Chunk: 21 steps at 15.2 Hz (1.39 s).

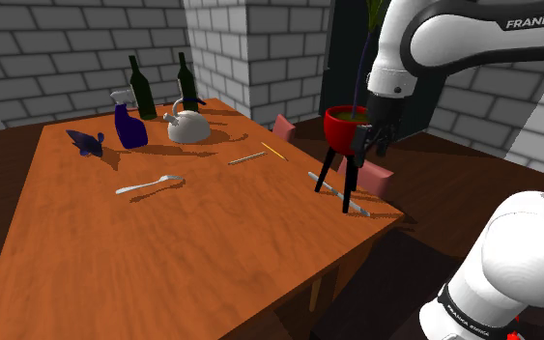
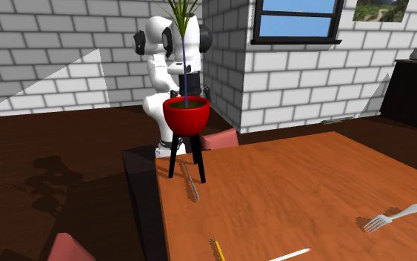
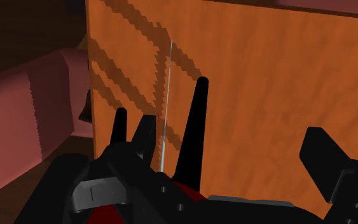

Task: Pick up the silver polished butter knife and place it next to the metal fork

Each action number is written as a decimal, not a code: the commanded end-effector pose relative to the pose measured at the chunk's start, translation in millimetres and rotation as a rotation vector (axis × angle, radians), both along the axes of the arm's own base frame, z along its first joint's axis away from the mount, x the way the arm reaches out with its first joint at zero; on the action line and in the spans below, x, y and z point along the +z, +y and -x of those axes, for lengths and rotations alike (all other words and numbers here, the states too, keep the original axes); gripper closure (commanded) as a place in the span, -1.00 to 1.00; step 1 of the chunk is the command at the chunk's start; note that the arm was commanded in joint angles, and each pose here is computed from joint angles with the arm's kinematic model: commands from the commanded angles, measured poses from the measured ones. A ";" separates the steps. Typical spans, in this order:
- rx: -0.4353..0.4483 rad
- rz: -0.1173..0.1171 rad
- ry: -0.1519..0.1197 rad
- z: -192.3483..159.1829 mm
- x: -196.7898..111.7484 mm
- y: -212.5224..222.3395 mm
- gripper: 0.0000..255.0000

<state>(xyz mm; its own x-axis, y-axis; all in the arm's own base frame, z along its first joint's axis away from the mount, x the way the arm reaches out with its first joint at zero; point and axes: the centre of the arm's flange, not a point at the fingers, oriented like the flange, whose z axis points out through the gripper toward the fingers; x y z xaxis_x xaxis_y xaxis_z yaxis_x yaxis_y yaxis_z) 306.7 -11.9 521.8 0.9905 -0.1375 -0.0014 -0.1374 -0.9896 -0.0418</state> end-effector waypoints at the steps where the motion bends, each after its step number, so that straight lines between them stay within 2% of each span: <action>1: -0.008 0.019 -0.031 -4.6 -24.2 -6.7 -1.00; 11: -0.051 0.111 -0.167 -47.4 -132.9 -37.2 -1.00; 12: -0.054 0.116 -0.174 -50.2 -138.6 -39.2 -1.00; 21: -0.054 0.116 -0.174 -57.2 -177.9 -42.3 -1.00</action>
